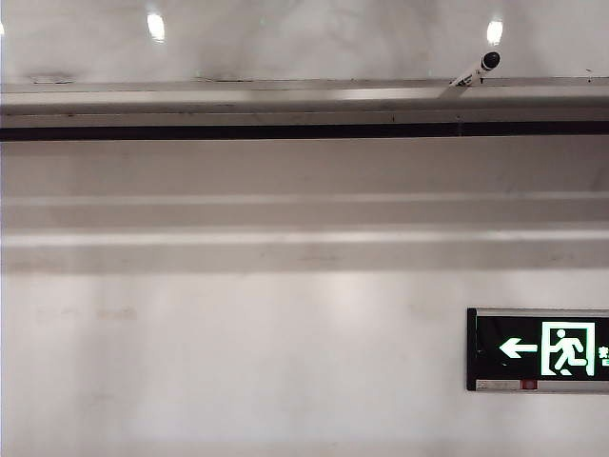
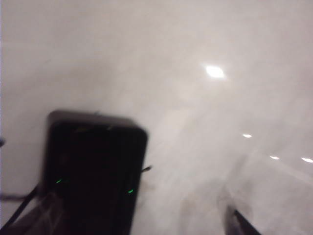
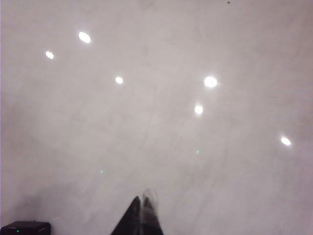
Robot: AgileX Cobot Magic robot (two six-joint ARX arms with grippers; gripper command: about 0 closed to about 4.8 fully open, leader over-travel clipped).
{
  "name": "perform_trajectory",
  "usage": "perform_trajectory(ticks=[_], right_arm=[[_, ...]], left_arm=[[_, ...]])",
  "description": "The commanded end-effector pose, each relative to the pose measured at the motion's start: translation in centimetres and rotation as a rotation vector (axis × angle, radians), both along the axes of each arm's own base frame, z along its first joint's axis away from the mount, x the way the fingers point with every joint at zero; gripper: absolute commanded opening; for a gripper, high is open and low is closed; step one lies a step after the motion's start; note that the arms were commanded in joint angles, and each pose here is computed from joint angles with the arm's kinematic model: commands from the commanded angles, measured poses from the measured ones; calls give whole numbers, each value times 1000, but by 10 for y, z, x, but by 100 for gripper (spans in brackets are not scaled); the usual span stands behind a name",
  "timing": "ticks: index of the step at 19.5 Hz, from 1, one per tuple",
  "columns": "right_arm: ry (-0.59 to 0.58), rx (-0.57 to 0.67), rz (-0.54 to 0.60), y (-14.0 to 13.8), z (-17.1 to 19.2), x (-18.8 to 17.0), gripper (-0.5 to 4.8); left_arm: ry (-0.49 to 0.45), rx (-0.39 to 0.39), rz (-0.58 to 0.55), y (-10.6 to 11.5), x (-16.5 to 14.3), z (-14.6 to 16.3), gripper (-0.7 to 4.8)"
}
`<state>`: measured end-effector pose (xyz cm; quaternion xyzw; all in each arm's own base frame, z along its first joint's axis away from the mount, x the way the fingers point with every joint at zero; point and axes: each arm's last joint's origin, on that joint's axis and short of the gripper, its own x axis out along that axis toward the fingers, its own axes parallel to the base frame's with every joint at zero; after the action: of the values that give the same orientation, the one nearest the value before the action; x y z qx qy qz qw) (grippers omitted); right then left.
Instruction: Wipe the whiteboard clean using the black magnetic whiteboard eraser attached to the whiteboard.
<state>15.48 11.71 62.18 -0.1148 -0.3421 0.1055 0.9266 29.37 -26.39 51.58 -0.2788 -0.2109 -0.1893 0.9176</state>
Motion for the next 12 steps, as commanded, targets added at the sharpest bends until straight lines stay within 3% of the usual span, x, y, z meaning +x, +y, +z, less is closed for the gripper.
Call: perform_trajectory(ticks=[1,3,5,9,12], right_arm=[[-14,11,4,-3,2,-3,0],[-17,13,4,-4,3,-5,0],[-17,14,5,-4,3,-5,0],[-30,11,18,-5,4,-7,0],[-27,26,34,-6,4,-8,0]], left_arm=[[17,57,60,-4,-20,7,479],[6,83,71,-6,-39,16,479],[-12,58,54,-8,-48,21,479],[33,-4,158,-6,-37,15,479],[22,-32,171,-8,-26,9,479]])
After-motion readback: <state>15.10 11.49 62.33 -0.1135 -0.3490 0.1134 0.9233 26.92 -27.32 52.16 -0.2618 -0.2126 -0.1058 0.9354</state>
